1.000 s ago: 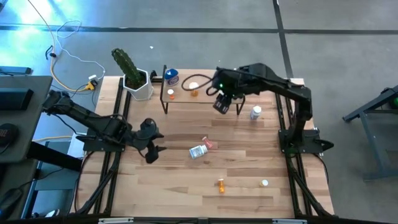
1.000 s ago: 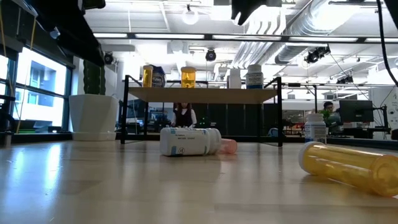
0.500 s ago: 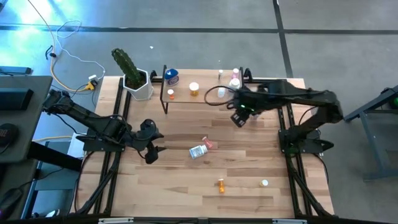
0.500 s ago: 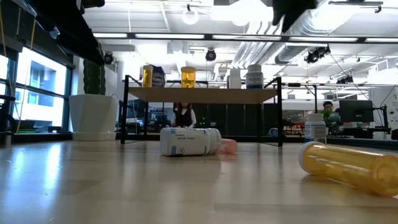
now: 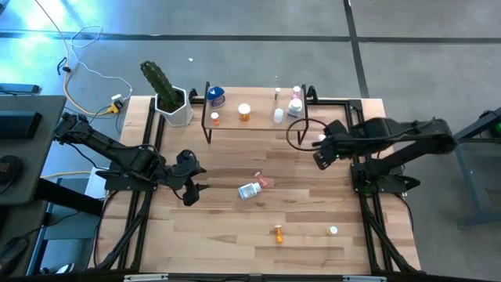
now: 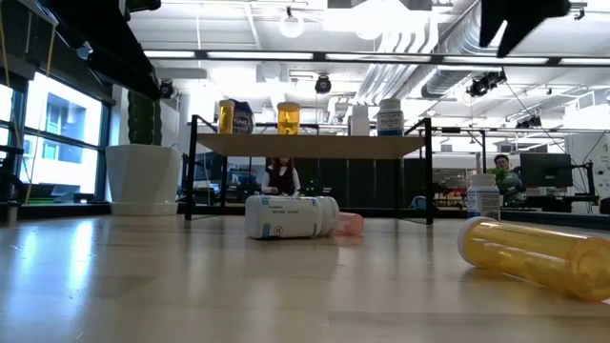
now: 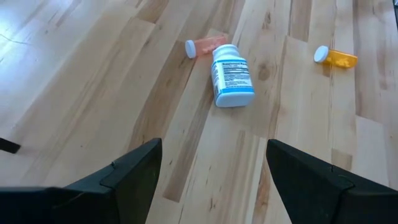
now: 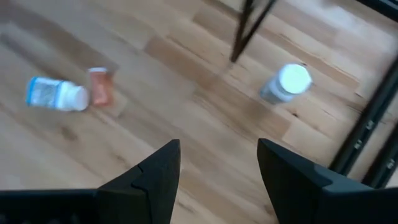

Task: Pick and place medicine bottles onto shelf by color
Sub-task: Put the top big white pill bottle on the shelf

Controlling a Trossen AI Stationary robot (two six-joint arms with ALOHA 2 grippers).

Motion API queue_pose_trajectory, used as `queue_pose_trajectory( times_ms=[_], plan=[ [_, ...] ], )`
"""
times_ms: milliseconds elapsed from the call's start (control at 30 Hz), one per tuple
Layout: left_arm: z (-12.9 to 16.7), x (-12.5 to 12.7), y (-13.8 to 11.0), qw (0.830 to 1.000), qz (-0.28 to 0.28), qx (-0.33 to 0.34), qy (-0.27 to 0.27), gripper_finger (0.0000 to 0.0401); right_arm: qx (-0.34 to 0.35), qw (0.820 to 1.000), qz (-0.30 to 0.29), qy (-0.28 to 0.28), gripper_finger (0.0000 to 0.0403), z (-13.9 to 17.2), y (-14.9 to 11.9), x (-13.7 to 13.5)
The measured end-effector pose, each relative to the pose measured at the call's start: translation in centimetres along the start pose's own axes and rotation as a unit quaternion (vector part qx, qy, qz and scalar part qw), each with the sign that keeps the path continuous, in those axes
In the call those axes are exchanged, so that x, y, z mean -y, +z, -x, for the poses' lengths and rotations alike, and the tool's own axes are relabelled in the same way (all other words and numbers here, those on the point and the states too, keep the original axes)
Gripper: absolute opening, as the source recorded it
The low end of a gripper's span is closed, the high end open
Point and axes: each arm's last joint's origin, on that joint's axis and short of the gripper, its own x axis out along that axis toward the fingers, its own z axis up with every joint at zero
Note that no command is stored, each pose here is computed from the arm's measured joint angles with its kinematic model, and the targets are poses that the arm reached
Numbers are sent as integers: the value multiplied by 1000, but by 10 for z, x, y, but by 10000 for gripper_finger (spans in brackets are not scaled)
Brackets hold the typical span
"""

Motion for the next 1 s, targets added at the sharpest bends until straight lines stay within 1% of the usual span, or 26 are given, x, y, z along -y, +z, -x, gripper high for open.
queue_pose_trajectory(
  times_ms=[233,433,533,633,767,1000],
  plan=[
    [0,0,0,1000,0,0,0,280,24,999,-40,-22,204,-9,-11,22],
    [0,0,0,1000,0,0,0,280,52,995,-84,-25,204,-9,-9,47],
    [0,0,0,1000,0,0,0,280,66,993,-99,-18,204,-6,-6,56],
    [0,0,0,1000,0,0,-1,280,93,991,-96,-18,204,-3,-1,63],
    [0,0,0,1000,7,0,-1,280,111,990,-81,-18,204,-3,7,69],
    [0,0,0,1000,9,1,-1,280,84,994,-63,-20,216,-7,20,82]
  ],
)
